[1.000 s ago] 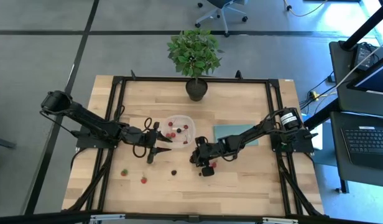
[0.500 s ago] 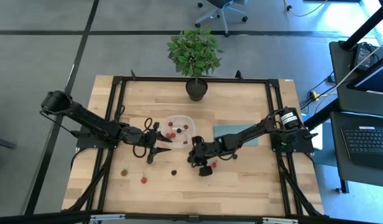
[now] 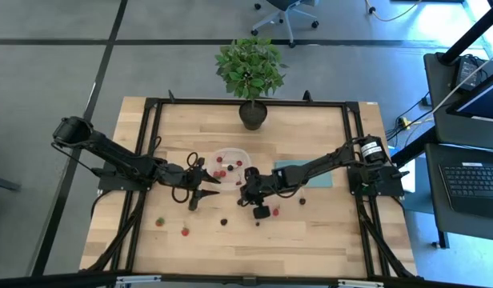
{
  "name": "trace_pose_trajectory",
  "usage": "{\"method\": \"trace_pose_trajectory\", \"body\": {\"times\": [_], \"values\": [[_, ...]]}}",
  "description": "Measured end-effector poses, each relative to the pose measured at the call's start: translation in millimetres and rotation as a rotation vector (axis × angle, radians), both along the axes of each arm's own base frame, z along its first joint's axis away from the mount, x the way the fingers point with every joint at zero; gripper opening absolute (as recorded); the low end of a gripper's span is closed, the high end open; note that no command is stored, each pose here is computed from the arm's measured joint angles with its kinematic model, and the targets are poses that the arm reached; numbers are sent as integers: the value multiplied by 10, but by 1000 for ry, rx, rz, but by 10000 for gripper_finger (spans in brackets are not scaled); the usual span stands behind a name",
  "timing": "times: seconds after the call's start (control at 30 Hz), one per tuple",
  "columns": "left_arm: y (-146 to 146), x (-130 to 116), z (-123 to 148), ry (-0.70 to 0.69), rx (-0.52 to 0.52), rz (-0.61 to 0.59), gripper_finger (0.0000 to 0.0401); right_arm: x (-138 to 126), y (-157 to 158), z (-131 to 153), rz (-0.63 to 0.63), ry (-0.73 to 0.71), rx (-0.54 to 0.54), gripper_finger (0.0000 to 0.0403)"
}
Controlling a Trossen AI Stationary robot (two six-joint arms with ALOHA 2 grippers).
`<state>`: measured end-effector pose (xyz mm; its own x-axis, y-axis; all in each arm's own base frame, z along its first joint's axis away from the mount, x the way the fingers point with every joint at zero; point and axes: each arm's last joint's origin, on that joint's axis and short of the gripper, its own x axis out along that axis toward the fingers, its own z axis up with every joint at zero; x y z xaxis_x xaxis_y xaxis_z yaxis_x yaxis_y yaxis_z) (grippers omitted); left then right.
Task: Pick and placing Produce into tupperware
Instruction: Put the top blackberry into the container
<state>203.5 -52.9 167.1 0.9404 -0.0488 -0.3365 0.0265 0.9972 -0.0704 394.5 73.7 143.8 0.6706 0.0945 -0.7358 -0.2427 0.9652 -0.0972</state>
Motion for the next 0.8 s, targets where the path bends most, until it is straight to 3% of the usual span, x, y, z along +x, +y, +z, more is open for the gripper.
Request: {"method": "trace_pose_trajectory", "body": {"times": [0.53,0.8], "values": [[0,0,1,-1,0,0,165,38,50,53,4,-69,20,66],[0,0,1,-1,0,0,165,38,50,53,-4,-68,29,147]]}}
